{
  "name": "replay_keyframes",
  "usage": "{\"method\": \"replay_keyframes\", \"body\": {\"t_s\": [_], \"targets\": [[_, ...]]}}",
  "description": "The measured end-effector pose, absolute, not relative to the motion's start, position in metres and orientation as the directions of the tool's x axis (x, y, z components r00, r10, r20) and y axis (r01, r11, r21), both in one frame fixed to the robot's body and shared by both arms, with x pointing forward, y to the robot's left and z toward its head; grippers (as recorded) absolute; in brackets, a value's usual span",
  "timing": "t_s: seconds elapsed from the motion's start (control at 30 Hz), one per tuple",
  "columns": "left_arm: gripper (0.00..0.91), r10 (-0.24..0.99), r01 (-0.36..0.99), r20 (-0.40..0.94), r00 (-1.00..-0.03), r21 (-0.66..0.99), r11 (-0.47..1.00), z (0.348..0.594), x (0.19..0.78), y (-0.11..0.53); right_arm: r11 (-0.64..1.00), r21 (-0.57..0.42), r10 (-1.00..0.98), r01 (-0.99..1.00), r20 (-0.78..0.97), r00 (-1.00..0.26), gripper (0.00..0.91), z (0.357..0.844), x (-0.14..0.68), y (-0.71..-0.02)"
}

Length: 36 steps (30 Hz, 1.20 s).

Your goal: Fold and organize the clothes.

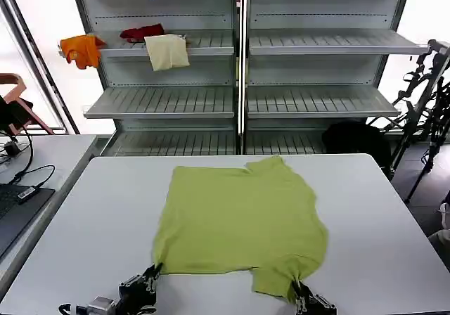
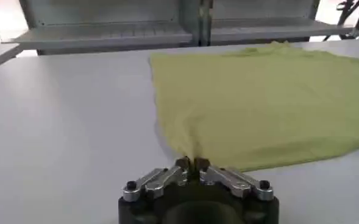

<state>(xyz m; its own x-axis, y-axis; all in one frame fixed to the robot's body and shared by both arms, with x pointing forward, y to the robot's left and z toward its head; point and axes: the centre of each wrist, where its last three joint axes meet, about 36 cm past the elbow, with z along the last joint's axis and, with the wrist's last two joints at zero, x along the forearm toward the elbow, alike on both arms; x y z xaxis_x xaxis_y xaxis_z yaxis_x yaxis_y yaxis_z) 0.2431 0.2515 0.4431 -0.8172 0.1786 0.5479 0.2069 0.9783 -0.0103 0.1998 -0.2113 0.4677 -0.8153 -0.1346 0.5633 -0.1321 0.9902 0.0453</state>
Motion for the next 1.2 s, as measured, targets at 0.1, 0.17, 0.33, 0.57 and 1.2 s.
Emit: {"method": "replay_keyframes", "body": {"t_s": [0.1, 0.17, 0.33, 0.57, 1.2], "targets": [[0.000, 0.184, 0.204, 0.535, -0.825, -0.021, 0.979, 0.444, 0.245, 0.251, 0.991, 0.050, -0.129, -0.121, 0.541, -0.831, 0.000, 0.471, 0.202, -0.212], [0.000, 0.190, 0.201, 0.521, -0.832, -0.035, 0.979, 0.446, 0.247, 0.251, 0.992, 0.053, -0.126, -0.115, 0.524, -0.842, 0.000, 0.474, 0.205, -0.213], [0.000, 0.202, 0.193, 0.470, -0.859, -0.069, 0.979, 0.455, 0.255, 0.251, 0.993, 0.059, -0.114, -0.098, 0.478, -0.871, 0.000, 0.482, 0.215, -0.216], [0.000, 0.204, 0.177, 0.408, -0.890, -0.103, 0.979, 0.465, 0.274, 0.247, 0.994, 0.069, -0.104, -0.083, 0.407, -0.908, 0.000, 0.488, 0.238, -0.214], [0.000, 0.163, 0.138, 0.346, -0.924, -0.096, 0.986, 0.460, 0.327, 0.244, 0.991, 0.067, -0.131, -0.117, 0.276, -0.952, 0.000, 0.488, 0.304, -0.208]]}}
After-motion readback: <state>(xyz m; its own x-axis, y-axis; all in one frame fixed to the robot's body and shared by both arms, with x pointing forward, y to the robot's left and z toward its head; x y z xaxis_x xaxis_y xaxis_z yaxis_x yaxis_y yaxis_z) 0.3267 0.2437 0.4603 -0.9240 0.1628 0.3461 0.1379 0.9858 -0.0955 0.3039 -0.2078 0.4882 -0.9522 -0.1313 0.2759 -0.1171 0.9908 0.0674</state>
